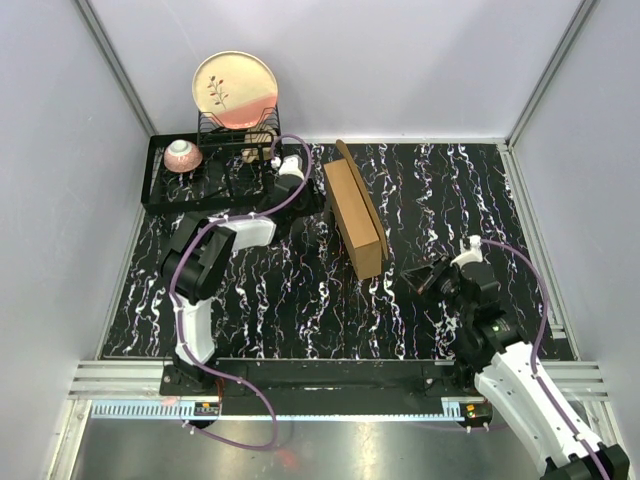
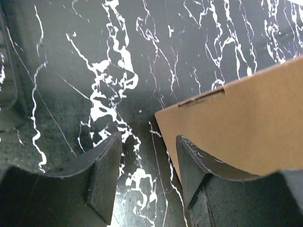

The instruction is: Fold the paper box

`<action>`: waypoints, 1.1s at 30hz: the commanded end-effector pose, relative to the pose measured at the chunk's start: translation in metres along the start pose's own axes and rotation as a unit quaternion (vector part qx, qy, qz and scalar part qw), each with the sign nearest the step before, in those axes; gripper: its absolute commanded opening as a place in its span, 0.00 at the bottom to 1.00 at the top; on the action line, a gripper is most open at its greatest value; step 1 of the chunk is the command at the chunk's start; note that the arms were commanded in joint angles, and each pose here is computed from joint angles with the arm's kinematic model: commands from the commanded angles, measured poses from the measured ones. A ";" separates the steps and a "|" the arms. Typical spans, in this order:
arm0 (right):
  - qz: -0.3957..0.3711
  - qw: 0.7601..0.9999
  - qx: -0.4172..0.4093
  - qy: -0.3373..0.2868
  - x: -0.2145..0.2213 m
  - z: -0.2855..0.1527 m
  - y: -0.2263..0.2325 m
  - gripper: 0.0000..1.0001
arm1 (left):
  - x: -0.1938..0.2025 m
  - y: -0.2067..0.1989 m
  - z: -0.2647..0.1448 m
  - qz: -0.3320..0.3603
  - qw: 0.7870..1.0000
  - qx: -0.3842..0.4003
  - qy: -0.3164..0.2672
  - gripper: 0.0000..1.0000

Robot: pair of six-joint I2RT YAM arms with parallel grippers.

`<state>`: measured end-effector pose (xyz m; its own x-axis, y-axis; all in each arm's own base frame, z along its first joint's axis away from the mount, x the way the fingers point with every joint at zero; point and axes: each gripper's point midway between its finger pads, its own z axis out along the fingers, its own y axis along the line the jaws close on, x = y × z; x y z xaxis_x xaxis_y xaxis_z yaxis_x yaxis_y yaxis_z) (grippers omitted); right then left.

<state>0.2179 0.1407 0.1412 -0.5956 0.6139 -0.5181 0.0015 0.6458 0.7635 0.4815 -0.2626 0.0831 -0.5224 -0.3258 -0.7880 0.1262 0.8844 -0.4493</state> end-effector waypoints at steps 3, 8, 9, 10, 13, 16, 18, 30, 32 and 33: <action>-0.001 0.996 -0.080 0.033 0.012 0.009 0.024 0.12 | -0.049 -0.040 -0.027 -0.009 0.996 0.061 -0.069 0.52; 0.011 0.992 -0.112 0.051 0.017 0.022 0.036 0.12 | -0.052 -0.037 -0.034 -0.002 0.996 0.054 -0.071 0.52; 0.011 0.992 -0.115 0.052 0.017 0.024 0.037 0.12 | -0.054 -0.038 -0.037 -0.001 0.996 0.054 -0.074 0.52; 0.012 0.992 -0.118 0.053 0.017 0.026 0.038 0.12 | -0.054 -0.037 -0.038 0.003 0.996 0.051 -0.074 0.52; 0.013 0.992 -0.116 0.049 0.014 0.035 0.038 0.12 | -0.054 -0.034 -0.040 0.011 0.996 0.045 -0.072 0.52; 0.016 0.992 -0.113 0.046 0.010 0.048 0.039 0.11 | -0.055 -0.034 -0.042 0.014 0.997 0.043 -0.070 0.52; 0.018 0.993 -0.113 0.040 0.006 0.053 0.039 0.11 | -0.054 -0.032 -0.044 0.019 0.997 0.040 -0.069 0.52; 0.008 0.996 -0.083 0.022 -0.005 0.085 0.029 0.10 | -0.054 -0.023 -0.052 0.039 0.996 0.029 -0.069 0.52; 0.004 0.997 -0.074 0.013 -0.009 0.087 0.026 0.09 | -0.056 -0.023 -0.053 0.037 0.996 0.029 -0.071 0.52; 0.000 0.997 -0.072 0.011 -0.010 0.088 0.026 0.10 | -0.056 -0.022 -0.054 0.037 0.996 0.029 -0.071 0.52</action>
<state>0.2707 0.1910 0.1021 -0.6941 0.5824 -0.4232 -0.0299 0.5640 0.8252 0.4594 -0.2532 0.1274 -0.4624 -0.2841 -0.8399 0.1914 0.8929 -0.4074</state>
